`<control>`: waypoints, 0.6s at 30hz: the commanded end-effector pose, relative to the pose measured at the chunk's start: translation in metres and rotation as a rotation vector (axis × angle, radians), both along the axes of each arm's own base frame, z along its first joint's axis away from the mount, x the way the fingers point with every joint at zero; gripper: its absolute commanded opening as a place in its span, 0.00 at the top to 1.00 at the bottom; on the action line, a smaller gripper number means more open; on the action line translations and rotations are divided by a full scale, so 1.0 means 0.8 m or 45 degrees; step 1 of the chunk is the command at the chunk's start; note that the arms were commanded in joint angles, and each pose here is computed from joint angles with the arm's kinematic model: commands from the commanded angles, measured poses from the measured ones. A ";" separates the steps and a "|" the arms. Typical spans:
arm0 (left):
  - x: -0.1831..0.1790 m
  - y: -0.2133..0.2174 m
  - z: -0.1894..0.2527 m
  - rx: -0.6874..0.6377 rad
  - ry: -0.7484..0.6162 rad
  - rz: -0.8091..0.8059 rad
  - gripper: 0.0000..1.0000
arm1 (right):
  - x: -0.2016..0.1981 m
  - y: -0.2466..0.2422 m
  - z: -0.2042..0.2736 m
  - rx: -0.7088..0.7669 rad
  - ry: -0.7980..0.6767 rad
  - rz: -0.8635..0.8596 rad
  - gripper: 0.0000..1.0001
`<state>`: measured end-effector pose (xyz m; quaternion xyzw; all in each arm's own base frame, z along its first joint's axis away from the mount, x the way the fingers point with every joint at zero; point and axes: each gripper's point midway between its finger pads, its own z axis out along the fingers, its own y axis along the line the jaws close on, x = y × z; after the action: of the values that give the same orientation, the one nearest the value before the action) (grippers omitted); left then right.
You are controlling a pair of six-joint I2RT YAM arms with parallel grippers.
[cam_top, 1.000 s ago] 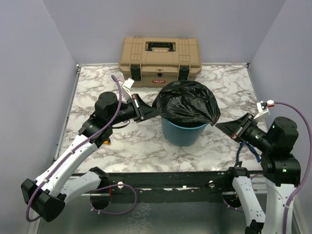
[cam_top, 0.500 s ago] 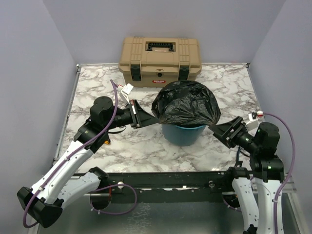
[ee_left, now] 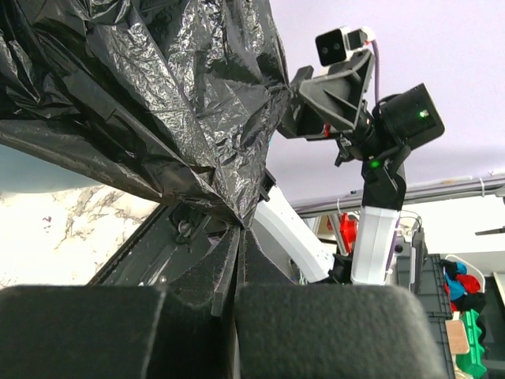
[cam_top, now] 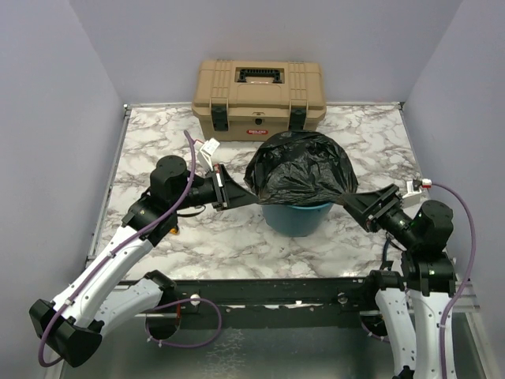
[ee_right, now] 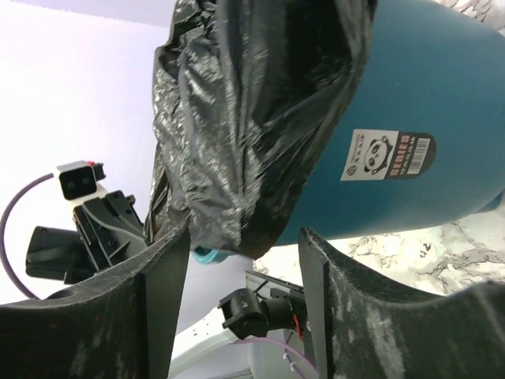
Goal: Put the trash bags into the trash bin
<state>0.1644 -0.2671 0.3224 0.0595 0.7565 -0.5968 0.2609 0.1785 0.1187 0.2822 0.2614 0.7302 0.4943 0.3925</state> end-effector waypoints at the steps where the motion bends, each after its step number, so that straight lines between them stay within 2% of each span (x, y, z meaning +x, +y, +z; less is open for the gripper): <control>1: -0.012 -0.001 -0.008 0.019 -0.001 -0.066 1.00 | 0.024 -0.007 0.018 0.071 -0.068 -0.068 0.42; 5: -0.014 0.000 -0.010 0.024 -0.002 -0.075 1.00 | 0.037 -0.008 0.017 0.059 -0.052 -0.069 0.57; 12: -0.013 0.001 -0.010 0.038 -0.012 -0.063 1.00 | 0.031 -0.013 0.015 0.014 -0.048 -0.095 0.97; 18: -0.011 0.003 -0.008 0.056 -0.033 -0.052 1.00 | 0.016 -0.013 0.028 -0.062 -0.080 -0.076 1.00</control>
<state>0.1603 -0.2661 0.3160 0.0732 0.7622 -0.5903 0.2553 0.1999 0.1119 0.2920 0.2756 0.7161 0.4915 0.4119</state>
